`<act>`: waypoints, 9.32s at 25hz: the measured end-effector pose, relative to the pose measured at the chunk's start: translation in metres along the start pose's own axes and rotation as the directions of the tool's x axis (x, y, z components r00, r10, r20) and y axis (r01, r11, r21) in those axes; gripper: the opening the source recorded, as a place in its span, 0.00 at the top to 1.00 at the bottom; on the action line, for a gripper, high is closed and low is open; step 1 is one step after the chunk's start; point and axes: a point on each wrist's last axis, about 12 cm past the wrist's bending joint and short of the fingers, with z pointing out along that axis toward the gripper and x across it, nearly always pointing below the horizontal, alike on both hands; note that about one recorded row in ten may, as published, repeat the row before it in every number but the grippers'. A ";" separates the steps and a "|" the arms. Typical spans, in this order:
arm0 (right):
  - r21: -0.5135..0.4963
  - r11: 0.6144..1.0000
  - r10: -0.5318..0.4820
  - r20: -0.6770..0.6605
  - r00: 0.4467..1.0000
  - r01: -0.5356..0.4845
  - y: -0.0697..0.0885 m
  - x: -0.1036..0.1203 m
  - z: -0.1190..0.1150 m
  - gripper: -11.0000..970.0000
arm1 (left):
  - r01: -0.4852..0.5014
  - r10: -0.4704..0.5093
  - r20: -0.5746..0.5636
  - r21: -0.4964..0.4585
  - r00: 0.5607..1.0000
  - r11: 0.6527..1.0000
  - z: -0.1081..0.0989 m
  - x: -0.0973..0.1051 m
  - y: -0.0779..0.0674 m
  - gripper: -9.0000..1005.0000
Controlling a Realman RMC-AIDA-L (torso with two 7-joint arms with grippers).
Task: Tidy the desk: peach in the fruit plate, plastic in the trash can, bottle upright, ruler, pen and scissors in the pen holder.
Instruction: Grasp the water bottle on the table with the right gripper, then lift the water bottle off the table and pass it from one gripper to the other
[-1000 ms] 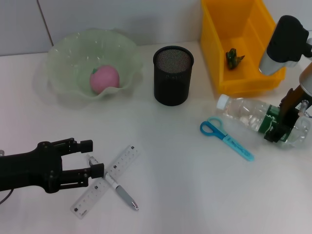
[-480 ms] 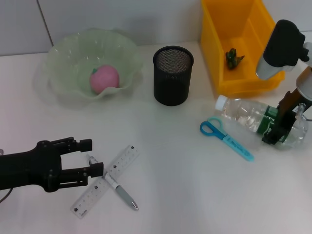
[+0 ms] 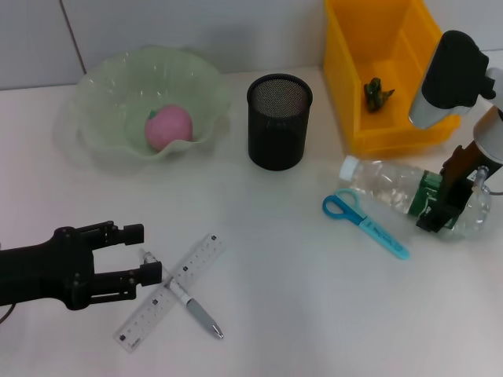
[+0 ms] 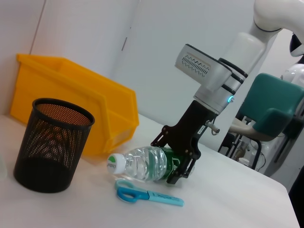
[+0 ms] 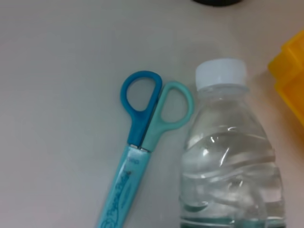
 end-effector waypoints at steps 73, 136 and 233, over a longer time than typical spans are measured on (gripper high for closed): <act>-0.283 0.914 0.192 0.933 0.304 0.290 0.092 -0.002 0.027 0.19 | -0.047 -0.009 0.504 0.098 0.864 0.994 0.055 -0.037 -0.002 0.21; -0.323 0.892 0.201 0.910 0.362 0.316 0.102 -0.017 0.038 0.17 | -0.105 0.043 0.478 0.103 0.877 0.989 0.069 -0.038 -0.003 0.36; -0.315 0.892 0.132 0.867 0.481 0.323 0.094 -0.023 0.038 0.16 | -0.078 0.011 0.464 0.125 0.886 0.989 0.065 -0.046 0.000 0.56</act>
